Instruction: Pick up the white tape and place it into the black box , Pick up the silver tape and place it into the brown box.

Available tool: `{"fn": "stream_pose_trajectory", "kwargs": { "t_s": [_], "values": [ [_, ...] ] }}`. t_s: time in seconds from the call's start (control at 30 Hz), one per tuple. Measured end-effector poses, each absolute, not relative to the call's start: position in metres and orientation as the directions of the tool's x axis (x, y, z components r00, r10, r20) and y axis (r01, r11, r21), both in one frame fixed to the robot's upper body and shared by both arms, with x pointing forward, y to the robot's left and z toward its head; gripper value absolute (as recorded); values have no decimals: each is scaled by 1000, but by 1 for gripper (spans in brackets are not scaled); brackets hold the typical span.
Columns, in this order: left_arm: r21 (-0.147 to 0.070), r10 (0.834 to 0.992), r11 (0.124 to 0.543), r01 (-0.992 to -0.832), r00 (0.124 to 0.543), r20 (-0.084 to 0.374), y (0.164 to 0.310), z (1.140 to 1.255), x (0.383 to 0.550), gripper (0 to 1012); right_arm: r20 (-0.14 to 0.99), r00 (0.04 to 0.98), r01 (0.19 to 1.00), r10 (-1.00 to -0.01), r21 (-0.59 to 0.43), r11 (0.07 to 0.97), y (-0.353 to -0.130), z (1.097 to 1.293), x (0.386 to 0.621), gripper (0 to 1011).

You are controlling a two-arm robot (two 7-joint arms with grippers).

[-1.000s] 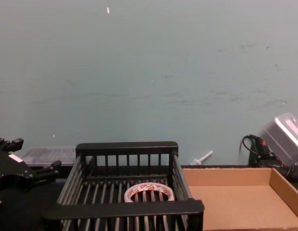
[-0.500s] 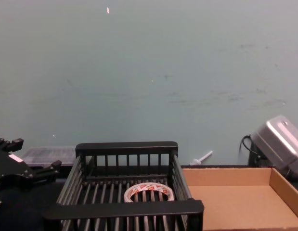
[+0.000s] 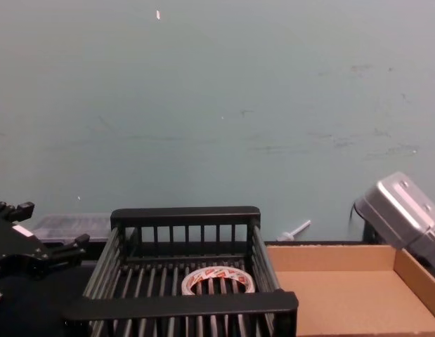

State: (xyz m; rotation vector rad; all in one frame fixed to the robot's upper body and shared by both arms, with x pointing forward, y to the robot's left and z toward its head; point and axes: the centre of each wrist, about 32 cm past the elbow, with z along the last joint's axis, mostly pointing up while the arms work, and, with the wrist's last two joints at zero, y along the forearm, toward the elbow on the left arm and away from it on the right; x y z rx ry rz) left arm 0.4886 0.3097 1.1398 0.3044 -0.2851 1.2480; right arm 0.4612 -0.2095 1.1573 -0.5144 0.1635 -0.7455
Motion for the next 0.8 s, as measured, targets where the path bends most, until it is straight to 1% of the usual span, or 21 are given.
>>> {"fn": "stream_pose_trajectory", "kwargs": {
  "t_s": [0.8],
  "values": [
    [70,880,287,-955,292,374,310,1140,489,1001,36,731,599,-681,-511,617,-207,1153,464,1002]
  ]
}}
